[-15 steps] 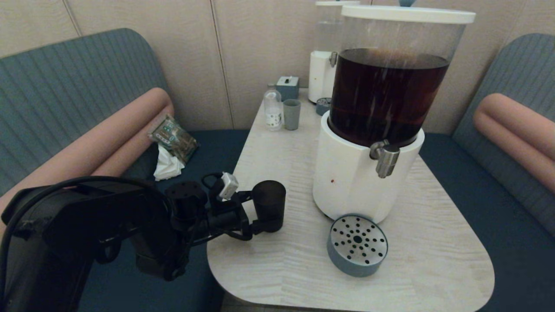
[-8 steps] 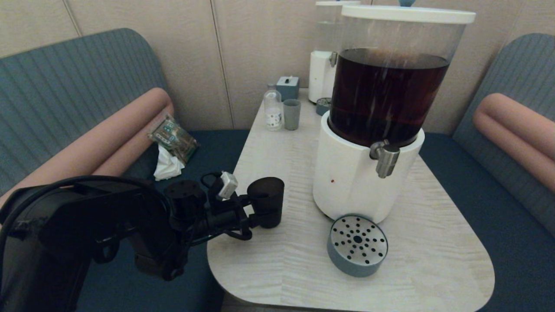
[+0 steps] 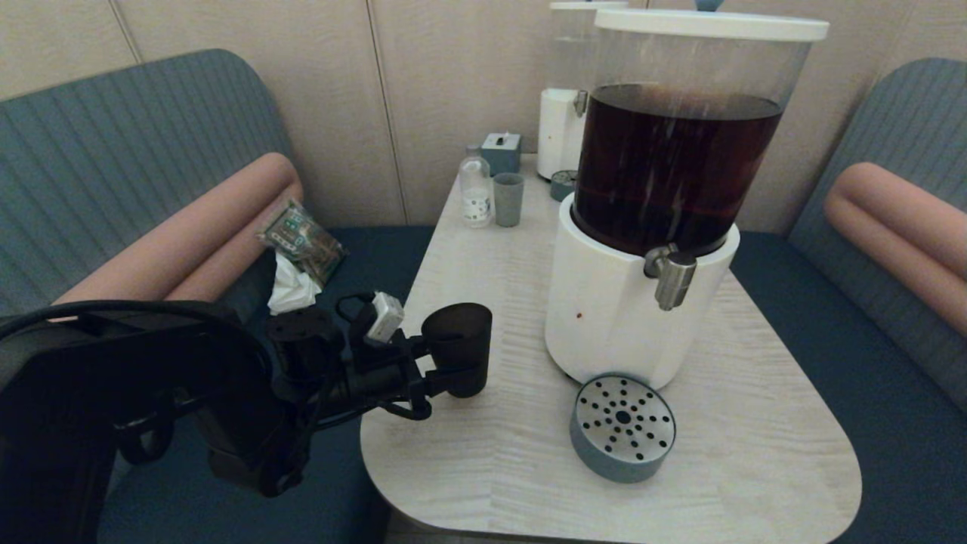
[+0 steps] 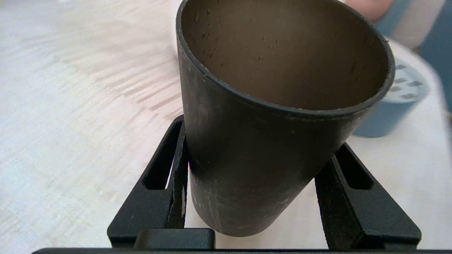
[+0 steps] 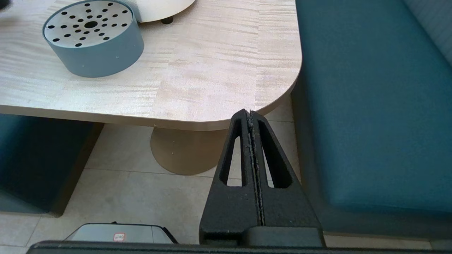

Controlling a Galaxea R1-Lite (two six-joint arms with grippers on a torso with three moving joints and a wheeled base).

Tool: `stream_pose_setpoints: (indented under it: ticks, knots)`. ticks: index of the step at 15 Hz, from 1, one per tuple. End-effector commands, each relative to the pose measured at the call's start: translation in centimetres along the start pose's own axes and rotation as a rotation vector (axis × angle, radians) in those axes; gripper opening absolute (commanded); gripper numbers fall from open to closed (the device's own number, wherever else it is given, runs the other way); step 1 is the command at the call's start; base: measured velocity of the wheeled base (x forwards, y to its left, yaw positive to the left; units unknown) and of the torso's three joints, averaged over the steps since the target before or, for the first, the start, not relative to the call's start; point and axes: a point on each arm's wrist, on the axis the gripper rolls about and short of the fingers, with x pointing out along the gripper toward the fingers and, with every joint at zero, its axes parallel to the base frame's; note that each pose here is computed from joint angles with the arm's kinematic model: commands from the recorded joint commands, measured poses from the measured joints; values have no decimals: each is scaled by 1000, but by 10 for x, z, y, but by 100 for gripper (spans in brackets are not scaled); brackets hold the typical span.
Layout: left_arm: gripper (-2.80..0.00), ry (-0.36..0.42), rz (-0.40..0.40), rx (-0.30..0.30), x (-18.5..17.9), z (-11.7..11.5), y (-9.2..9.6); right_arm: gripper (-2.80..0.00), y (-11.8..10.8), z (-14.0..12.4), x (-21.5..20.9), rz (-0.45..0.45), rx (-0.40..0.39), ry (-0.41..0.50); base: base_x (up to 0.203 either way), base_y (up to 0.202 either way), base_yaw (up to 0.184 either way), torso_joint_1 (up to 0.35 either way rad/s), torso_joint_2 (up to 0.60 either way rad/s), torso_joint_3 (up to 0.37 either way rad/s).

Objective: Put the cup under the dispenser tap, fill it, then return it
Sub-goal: Pick up the cup, then place it under the water dispenser

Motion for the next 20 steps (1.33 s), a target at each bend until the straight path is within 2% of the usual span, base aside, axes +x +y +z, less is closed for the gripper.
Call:
stream_pose_setpoints:
  ticks: [1,5,10,20]
  knots:
    - [-280,-50,-56,35,0,34,-25,-280,0,0,0,-1,0,2,0,0,0,0,0,0]
    - [-280,-89,-141,34,27,48,-56,-280,0,0,0,-1,1,2,0,0,0,0,0,0]
    - [-280,-99,-198,23,59,44,-88,-280,0,0,0,0,1,2,0,0,0,0,0,0]
    - [-280,-116,-240,20,109,27,-106,-280,0,0,0,-1,1,2,0,0,0,0,0,0]
